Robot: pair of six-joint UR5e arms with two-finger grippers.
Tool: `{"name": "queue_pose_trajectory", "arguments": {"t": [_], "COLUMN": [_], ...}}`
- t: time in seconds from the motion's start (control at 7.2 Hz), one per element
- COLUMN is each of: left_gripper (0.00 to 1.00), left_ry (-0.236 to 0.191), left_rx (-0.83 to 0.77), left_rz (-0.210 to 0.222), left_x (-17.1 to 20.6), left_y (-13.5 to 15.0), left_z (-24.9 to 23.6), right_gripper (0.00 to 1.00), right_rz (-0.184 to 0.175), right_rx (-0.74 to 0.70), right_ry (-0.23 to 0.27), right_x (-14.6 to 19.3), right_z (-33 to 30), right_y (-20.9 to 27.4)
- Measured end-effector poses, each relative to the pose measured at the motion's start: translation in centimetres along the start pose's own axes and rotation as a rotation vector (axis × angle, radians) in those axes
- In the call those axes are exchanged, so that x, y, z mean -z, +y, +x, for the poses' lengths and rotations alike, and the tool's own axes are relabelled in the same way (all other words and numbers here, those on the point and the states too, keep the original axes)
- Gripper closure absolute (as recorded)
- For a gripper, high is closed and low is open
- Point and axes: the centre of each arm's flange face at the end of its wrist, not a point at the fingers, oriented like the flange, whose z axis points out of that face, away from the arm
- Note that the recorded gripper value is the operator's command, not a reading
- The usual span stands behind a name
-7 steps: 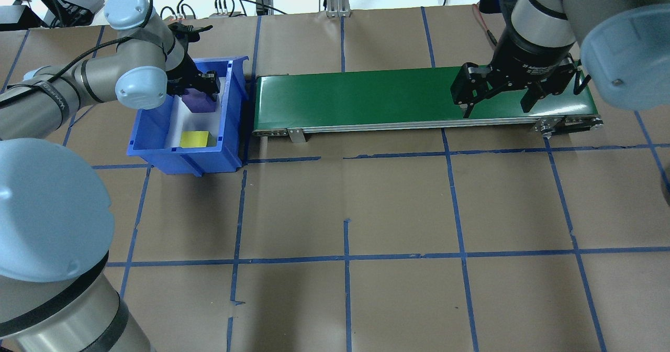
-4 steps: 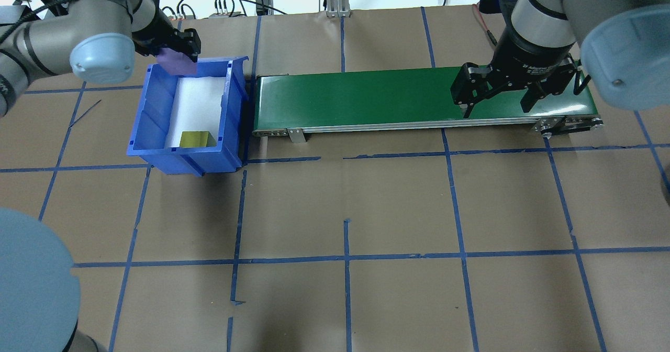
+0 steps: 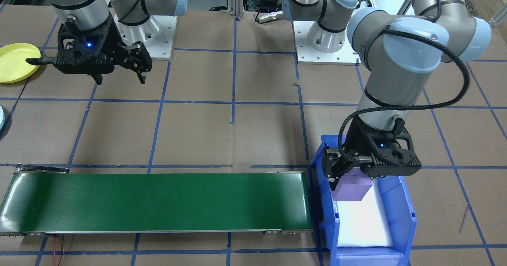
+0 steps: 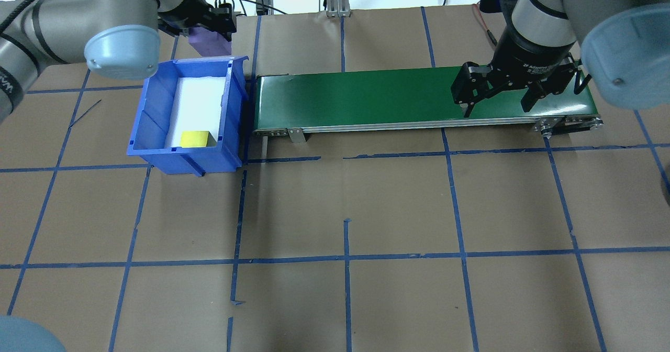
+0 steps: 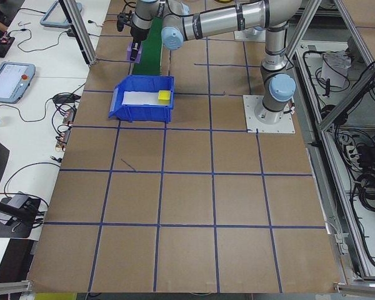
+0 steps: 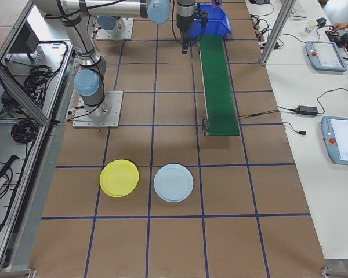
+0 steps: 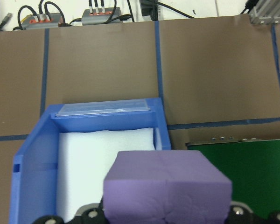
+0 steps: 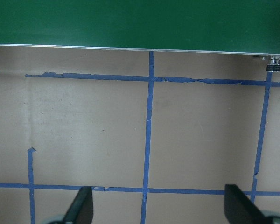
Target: Move block left to right into plate
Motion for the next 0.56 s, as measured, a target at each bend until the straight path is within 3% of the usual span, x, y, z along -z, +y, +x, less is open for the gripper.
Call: {"name": "queue_pose_trajectory", "arguments": {"t": [0.28, 0.42, 0.56], "left_gripper": [0.63, 0.53, 0.21], "left_ry": [0.013, 0.013, 0.011], "left_rx": [0.050, 0.068, 0.076], "left_rz": [-0.067, -0.104, -0.128], "left_x": [-4.9, -7.9, -9.6], "left_y": [1.2, 1.8, 2.5], "left_z": [3.3, 4.7, 5.9], "right_gripper": [0.00, 0.00, 0.00], "right_rz": [0.000, 0.000, -0.001], "right_rx": [0.000, -0.001, -0.004], "right_ry": [0.000, 0.000, 0.000], "right_x": [0.0, 0.0, 0.0], "right_z": [0.0, 0.0, 0.2], "right_y": [0.0, 0.0, 0.0]}}
